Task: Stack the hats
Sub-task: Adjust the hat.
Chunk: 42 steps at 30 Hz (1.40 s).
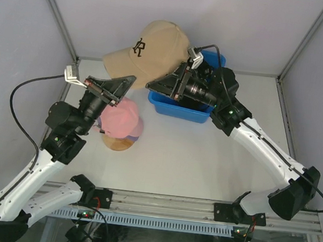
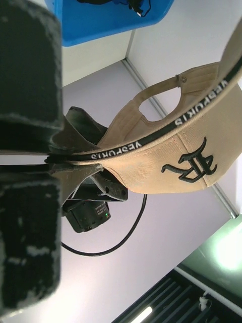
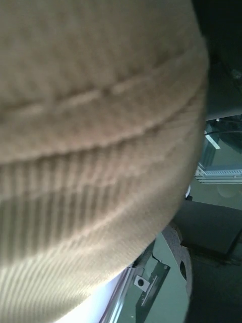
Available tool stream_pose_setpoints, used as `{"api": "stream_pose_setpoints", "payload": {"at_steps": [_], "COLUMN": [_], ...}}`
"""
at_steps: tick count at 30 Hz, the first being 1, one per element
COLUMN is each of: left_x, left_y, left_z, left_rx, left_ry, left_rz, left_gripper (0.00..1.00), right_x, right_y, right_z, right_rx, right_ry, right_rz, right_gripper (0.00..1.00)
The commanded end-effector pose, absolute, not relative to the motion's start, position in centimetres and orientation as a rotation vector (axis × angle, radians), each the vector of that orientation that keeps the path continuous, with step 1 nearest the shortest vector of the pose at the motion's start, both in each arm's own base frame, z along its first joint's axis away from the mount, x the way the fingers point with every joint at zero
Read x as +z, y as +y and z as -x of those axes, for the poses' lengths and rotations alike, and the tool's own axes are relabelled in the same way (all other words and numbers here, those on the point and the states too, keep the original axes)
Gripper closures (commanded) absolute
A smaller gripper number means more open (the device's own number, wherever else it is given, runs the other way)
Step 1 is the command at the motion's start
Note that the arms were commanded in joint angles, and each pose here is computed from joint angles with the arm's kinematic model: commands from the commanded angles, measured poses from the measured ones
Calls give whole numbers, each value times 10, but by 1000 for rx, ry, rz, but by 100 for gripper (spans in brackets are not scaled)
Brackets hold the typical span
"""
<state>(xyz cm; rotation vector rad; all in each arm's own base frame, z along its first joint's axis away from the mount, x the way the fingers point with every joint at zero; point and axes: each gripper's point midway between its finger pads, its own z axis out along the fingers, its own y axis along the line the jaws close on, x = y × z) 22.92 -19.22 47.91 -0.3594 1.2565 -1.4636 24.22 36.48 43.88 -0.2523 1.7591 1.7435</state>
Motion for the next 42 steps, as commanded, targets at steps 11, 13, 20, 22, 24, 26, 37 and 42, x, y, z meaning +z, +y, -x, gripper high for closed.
{"api": "stream_pose_setpoints", "payload": {"at_steps": [11, 13, 20, 22, 24, 26, 37, 42], "left_x": [505, 502, 497, 496, 494, 492, 485, 486], "left_y": [-190, -191, -185, -177, -167, -159, -142, -135], "left_z": [-219, -219, -215, -211, -209, -208, -201, -199], "left_rx": [-1494, -1491, -1456, -1433, -1406, -1385, -1364, -1415], "left_ry": [1208, 1218, 1227, 1217, 1200, 1185, 1183, 1159], "left_rz": [352, 350, 343, 358, 385, 410, 432, 454], "left_gripper": [100, 100, 95, 81, 62, 48, 26, 23], "right_x": [476, 477, 480, 481, 483, 487, 522, 530], "right_y": [368, 370, 374, 369, 364, 357, 335, 330], "right_z": [-283, -287, -294, -298, -301, -303, -285, -267], "right_rx": [1794, 1815, 1882, 1905, 1937, 1973, 2073, 2106], "right_ry": [1572, 1567, 1573, 1569, 1564, 1546, 1436, 1409], "right_rz": [237, 233, 265, 267, 265, 273, 413, 503], "right_gripper": [50, 55, 100, 100, 100, 100, 100, 100]}}
